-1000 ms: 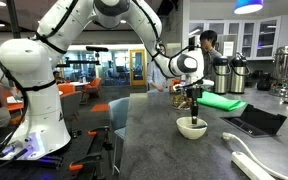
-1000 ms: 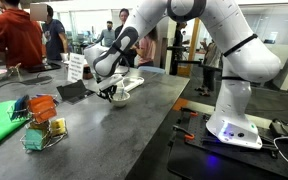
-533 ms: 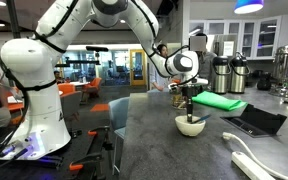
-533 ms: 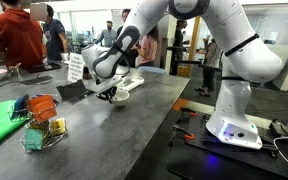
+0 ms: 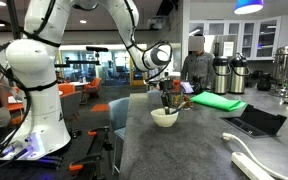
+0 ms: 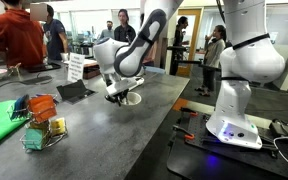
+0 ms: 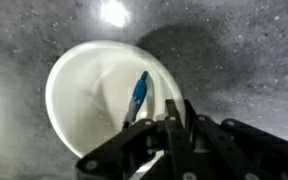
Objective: Move the bowl forward
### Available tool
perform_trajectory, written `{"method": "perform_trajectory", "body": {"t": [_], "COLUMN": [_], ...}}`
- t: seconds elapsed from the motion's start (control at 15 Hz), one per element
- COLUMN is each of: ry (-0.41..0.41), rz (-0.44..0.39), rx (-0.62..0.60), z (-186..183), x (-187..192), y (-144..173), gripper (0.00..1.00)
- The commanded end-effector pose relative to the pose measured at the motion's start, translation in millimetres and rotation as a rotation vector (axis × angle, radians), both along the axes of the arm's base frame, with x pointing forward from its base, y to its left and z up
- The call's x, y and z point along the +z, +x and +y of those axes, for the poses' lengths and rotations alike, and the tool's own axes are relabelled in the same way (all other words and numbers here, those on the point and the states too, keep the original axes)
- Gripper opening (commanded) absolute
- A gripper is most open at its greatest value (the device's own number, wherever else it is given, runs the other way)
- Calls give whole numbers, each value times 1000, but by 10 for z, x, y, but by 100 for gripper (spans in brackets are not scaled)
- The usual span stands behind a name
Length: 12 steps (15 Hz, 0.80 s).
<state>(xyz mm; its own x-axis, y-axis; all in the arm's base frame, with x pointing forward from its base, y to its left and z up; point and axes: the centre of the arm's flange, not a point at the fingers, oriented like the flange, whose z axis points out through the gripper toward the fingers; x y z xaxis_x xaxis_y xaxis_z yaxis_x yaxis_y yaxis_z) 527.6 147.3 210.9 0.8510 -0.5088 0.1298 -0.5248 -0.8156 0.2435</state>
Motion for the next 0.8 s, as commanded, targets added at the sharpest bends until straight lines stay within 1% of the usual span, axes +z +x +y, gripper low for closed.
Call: {"method": "perform_trajectory", "body": {"t": [0.0, 0.07, 0.2, 0.33, 0.47, 0.73], "ry": [39, 50, 109, 139, 145, 141], "rz": [-70, -75, -81, -96, -93, -45], "rx": [-48, -52, -48, -44, -42, -32], "z": [-181, -249, -386, -503, -610, -707], "x": [73, 50, 27, -20, -66, -148], "y": [-500, -578, -692, -724, -699, -658], "gripper": [2, 2, 2, 2, 2, 2]}}
